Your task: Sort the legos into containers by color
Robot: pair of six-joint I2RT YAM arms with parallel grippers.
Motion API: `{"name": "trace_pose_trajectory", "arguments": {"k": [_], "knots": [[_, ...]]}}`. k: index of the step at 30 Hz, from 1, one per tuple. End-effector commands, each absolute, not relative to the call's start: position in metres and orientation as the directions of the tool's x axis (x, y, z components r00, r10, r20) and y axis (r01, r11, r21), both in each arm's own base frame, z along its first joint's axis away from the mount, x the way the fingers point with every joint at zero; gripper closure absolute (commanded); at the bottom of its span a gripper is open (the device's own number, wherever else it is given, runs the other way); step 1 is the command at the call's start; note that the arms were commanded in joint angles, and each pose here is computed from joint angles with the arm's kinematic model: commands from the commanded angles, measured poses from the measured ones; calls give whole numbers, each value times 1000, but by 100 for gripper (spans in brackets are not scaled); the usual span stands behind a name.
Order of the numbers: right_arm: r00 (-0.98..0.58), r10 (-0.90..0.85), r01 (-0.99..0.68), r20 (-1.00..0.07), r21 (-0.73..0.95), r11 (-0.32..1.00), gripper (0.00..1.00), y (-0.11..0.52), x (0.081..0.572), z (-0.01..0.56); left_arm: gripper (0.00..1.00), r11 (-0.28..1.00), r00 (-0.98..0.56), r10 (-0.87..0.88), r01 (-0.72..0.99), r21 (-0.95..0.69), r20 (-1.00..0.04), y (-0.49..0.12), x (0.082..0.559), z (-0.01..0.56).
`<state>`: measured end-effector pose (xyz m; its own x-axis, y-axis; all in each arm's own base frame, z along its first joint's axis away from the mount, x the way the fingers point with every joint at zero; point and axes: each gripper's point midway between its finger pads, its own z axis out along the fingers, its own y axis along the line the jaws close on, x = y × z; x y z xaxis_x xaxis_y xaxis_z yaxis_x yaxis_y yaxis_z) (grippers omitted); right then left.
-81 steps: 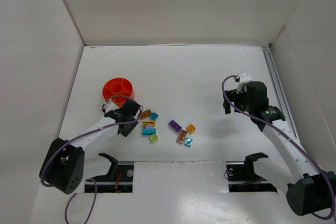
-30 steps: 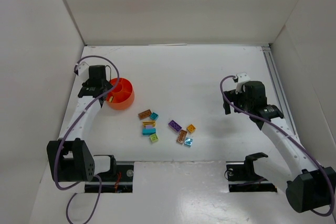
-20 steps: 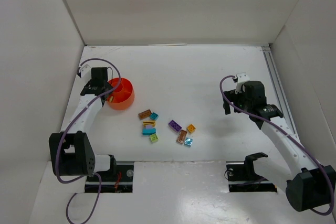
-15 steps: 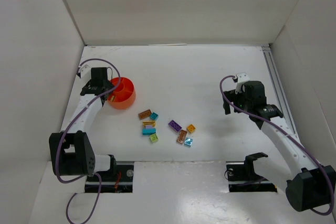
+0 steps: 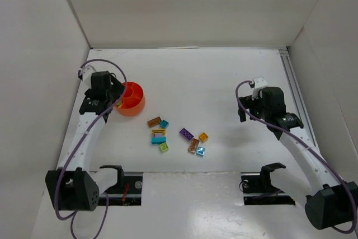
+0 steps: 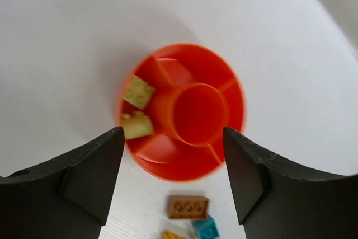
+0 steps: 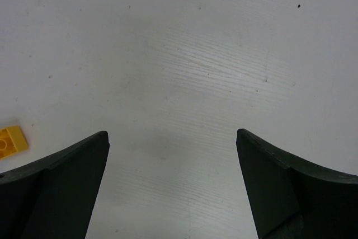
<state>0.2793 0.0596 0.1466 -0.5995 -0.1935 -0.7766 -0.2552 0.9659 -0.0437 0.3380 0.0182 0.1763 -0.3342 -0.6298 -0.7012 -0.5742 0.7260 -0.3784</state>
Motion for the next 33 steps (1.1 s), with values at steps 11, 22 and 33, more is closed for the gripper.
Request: {"name": "trace_pose_trajectory", "arguments": {"k": [11, 22, 33], "knots": [[-515, -197, -353, -834, -3, 935, 0, 78, 281, 169, 23, 853, -688, -466, -185, -487, -556, -166, 221, 151], [-513, -196, -380, -836, 16, 925, 0, 84, 279, 163, 20, 881, -821, -435, -303, -362, -370, -212, 129, 70], [-519, -197, -379, -832, 17, 925, 0, 83, 276, 161, 35, 859, -750, -512, -453, -238, -419, -193, 141, 40]]}}
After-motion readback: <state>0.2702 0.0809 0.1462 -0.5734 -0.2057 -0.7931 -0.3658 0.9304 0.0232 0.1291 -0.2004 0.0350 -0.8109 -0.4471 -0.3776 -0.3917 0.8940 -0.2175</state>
